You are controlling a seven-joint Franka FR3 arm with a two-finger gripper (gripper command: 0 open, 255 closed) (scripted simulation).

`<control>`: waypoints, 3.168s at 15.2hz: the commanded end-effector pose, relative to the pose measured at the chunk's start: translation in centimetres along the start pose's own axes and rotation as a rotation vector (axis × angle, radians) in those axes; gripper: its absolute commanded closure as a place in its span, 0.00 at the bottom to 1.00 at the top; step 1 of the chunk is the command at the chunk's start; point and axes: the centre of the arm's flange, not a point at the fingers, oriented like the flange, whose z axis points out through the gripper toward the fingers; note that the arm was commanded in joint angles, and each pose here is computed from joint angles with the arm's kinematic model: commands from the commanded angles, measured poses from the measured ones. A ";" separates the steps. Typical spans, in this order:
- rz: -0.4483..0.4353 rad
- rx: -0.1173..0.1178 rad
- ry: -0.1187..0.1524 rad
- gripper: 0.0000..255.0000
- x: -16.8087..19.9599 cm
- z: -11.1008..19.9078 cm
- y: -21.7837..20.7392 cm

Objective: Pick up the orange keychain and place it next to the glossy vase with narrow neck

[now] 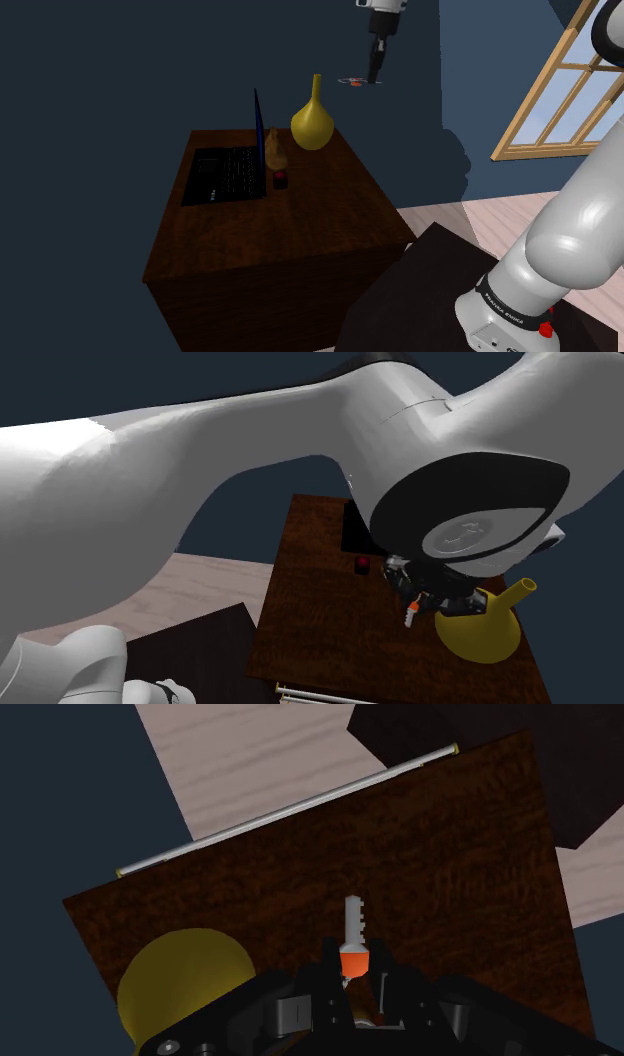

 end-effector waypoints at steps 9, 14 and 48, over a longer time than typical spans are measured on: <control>0.000 0.000 0.000 1.00 0.0 5.2 0.0; 0.000 0.000 0.000 1.00 0.0 7.9 0.0; 0.000 0.000 0.000 1.00 0.0 25.8 0.2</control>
